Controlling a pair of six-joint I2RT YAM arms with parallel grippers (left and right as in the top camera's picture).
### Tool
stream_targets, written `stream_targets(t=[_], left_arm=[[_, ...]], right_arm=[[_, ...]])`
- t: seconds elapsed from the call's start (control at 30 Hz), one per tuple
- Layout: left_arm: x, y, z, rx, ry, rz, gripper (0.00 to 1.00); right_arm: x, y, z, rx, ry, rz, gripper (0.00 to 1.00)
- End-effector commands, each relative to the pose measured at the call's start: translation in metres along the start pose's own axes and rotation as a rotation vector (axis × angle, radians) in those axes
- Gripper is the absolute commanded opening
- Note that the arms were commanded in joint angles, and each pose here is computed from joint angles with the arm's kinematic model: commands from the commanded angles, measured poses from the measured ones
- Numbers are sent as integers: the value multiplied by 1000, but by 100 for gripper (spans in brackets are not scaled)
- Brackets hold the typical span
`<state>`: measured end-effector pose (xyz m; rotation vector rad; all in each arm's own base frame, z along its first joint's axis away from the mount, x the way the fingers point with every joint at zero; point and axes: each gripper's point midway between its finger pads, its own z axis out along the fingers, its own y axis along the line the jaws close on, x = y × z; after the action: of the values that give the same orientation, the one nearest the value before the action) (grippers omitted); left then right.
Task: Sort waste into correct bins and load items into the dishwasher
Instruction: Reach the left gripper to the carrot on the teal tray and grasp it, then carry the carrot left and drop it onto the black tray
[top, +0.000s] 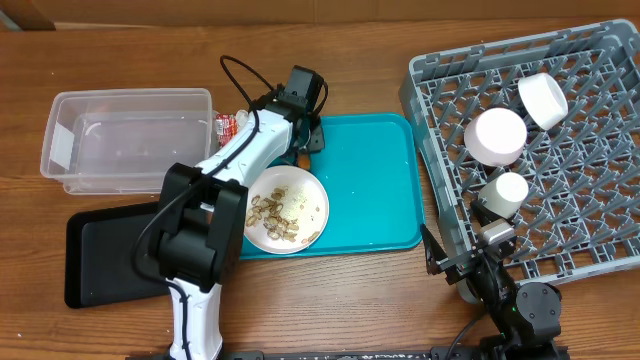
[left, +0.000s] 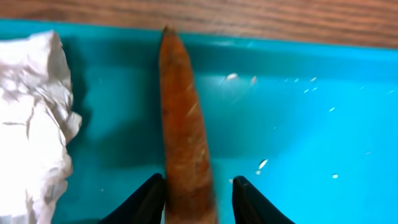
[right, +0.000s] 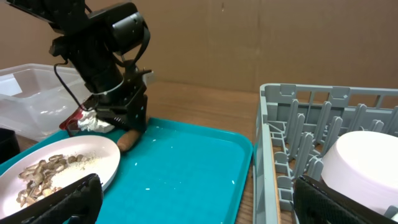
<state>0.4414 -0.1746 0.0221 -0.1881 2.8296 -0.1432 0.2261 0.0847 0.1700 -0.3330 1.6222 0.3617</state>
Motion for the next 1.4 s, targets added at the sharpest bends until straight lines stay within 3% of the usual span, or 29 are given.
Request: stream_targets(t=[0.0,0.1,0.2,0.47,0.63,0.8,0.97,1.07,1.23,1.37], left_arm=[[-1,3,5,-23,-1,-12,41],[-1,5,5,-33,-5,-13,41],[-3,7,6,-48,-14,-12,34],[-2,8,9,-53,-13,27,34],[0,6,9,-38,0,27,29],[16,13,19,-67,65,30,32],[13,10,20,-51,62,27,17],[-7,2,1,-34,24,21,13],[-56,-9,-66,8,-78,-5,7],[-75,4,-119,-27,-117,-29,4]], right_arm=[[-1,-1,0,3,-12,1,100],[-1,-1,0,3,-12,1,100],[-1,-1,0,3,-12,1,100],[-1,-1,0,3,-12,1,100],[-1,-1,0,3,-12,1,100],[-1,-1,0,3,-12,1,100],[-1,-1,0,3,-12,1,100],[-1,-1,0,3,-12,1,100],[-1,-1,0,3,-12,1,100],[-1,-1,0,3,-12,1,100]])
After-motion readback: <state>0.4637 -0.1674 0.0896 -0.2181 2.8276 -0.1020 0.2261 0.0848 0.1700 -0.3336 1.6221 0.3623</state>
